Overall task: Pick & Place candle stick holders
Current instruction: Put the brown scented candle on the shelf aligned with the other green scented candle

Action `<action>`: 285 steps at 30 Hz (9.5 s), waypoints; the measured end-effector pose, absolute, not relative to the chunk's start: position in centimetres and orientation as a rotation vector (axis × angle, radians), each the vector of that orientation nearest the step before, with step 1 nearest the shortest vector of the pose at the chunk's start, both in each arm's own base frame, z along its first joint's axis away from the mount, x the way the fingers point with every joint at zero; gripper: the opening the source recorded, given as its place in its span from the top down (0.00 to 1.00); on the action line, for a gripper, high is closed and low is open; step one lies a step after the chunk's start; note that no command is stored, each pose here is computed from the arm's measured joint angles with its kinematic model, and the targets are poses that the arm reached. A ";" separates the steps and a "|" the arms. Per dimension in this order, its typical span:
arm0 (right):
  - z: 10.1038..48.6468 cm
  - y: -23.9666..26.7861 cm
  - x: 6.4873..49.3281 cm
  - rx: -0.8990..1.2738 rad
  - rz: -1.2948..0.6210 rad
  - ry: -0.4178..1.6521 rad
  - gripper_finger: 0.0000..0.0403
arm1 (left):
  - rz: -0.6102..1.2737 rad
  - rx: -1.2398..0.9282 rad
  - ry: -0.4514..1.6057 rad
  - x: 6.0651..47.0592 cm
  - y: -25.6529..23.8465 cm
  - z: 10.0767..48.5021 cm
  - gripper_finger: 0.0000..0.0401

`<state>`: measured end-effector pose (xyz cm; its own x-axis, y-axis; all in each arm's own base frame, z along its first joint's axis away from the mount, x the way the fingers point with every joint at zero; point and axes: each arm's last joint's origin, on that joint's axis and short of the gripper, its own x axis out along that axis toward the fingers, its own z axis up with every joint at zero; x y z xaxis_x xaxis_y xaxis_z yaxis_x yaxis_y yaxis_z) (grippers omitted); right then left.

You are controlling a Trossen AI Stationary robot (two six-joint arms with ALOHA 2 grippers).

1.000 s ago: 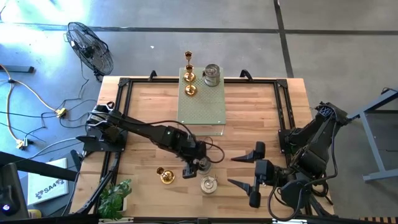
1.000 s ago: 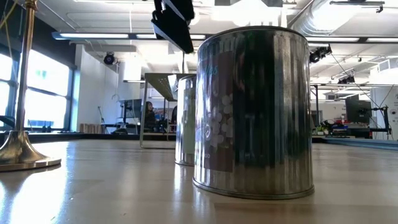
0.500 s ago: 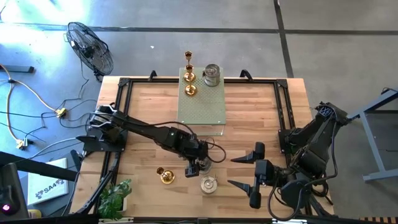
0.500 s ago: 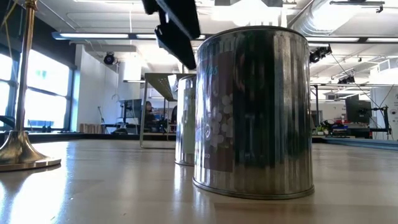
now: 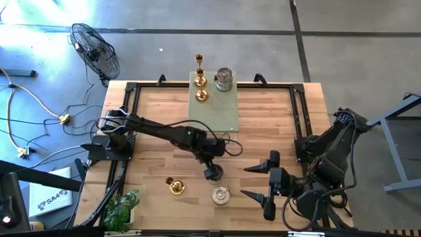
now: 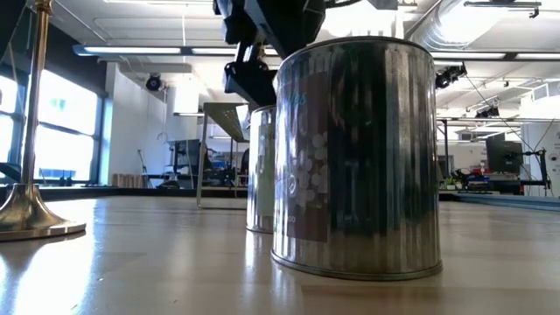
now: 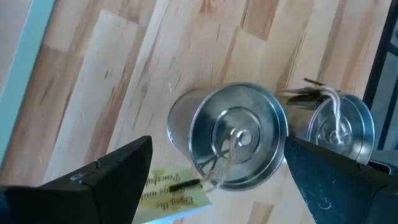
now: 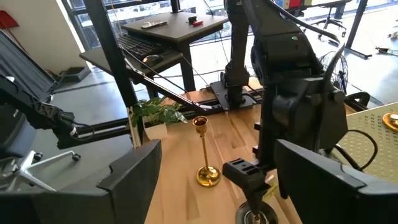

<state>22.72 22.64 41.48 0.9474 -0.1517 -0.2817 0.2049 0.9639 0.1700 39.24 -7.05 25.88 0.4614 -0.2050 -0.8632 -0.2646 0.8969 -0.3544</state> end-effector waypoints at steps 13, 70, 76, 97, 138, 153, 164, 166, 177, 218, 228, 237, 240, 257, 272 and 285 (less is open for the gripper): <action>41.5 22.7 22.7 0.204 -0.179 0.270 0.24 | -0.089 -0.450 1.116 39.2 -7.4 26.0 0.11; 38.0 21.7 26.0 0.384 -0.244 0.461 0.24 | -0.372 -0.194 0.634 16.7 -9.7 44.9 0.11; 38.2 20.4 26.9 0.417 -0.285 0.442 0.24 | -0.357 -0.189 0.634 16.9 -9.8 44.8 0.11; 38.5 17.8 26.5 0.397 -0.332 0.520 0.20 | -0.362 -0.190 0.635 16.9 -9.8 44.8 0.11; 29.4 18.9 30.1 0.887 -0.221 0.762 0.02 | -0.361 -0.190 0.635 16.9 -9.8 44.8 0.11; 34.8 20.7 31.4 0.969 -0.197 0.363 0.02 | -0.362 -0.190 0.635 16.9 -9.8 44.8 0.11; 40.5 22.4 36.4 0.664 -0.307 0.536 0.02 | -0.362 -0.190 0.635 16.9 -9.8 44.8 0.11; 39.7 22.5 36.7 0.672 -0.319 0.554 0.02 | -0.361 -0.190 0.636 16.9 -9.8 44.8 0.11; 36.0 21.8 36.1 0.738 -0.432 0.772 0.02 | -0.361 -0.190 0.635 16.9 -9.8 44.8 0.11; 26.0 24.7 39.0 0.638 -0.448 1.198 0.01 | -0.362 -0.190 0.636 16.9 -9.8 44.8 0.11; 24.5 24.7 39.6 0.652 -0.474 1.241 0.01 | -0.362 -0.190 0.635 16.9 -9.8 44.8 0.11; 24.5 24.1 39.3 0.611 -0.510 1.275 0.02 | -0.362 -0.190 0.636 16.9 -9.8 44.8 0.11; 24.5 23.8 39.3 0.598 -0.516 1.281 0.02 | -0.362 -0.190 0.636 16.9 -9.8 44.8 0.11; 24.1 23.0 40.1 0.566 -0.461 1.307 0.02 | -0.362 -0.190 0.635 16.9 -9.8 44.8 0.11; 22.5 23.2 40.7 0.539 -0.441 1.338 0.02 | -0.362 -0.190 0.635 16.9 -9.8 44.8 0.11; 20.0 23.0 41.6 0.489 -0.467 1.364 0.02 | -0.362 -0.190 0.635 16.9 -9.8 44.8 0.11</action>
